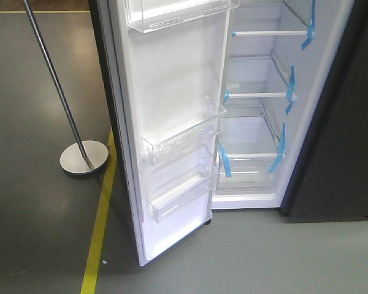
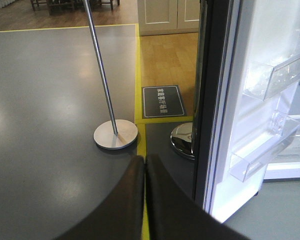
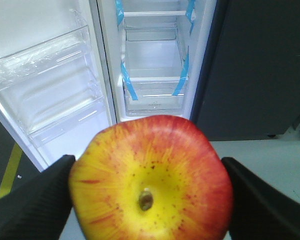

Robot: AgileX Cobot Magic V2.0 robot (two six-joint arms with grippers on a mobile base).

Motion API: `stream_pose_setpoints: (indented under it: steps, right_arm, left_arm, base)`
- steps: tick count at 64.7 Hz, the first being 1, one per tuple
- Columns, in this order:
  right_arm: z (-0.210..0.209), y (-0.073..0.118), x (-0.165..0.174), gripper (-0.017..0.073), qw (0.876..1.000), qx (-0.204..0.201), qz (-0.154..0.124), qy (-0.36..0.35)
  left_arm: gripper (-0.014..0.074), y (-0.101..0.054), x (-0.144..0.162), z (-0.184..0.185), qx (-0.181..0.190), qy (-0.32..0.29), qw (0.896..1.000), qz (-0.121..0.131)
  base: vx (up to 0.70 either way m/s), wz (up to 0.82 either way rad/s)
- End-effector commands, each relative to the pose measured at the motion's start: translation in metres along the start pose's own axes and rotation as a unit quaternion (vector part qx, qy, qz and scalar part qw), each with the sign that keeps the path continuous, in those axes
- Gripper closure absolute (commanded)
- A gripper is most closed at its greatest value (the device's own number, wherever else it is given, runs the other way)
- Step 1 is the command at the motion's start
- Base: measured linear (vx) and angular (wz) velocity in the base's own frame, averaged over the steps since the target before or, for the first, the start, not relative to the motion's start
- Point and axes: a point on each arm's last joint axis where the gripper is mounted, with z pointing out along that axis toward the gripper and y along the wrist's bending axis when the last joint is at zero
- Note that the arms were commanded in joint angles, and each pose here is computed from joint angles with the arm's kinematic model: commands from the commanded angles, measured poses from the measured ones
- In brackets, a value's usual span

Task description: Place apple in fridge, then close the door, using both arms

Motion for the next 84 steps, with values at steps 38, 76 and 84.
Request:
stream_pose_setpoints:
  steps: [38, 76, 84]
  right_arm:
    - [-0.0056, -0.0003, -0.0145, 0.0428, 0.999, 0.003, -0.001, -0.054]
    - [-0.0056, -0.0003, -0.0145, 0.0428, 0.999, 0.003, -0.001, -0.054]
    - [-0.0056, -0.0003, -0.0145, 0.0428, 0.999, 0.003, -0.001, -0.054]
  left_arm:
    - [0.0598, -0.0015, -0.0007, 0.0011, 0.009, -0.030, 1.000, 0.001]
    - [0.0598, -0.0015, -0.0007, 0.0011, 0.009, -0.030, 1.000, 0.001]
    - [0.0598, -0.0015, -0.0007, 0.0011, 0.009, -0.030, 1.000, 0.001]
  base:
    - [0.06, 0.00]
    - [0.06, 0.00]
    - [0.05, 0.00]
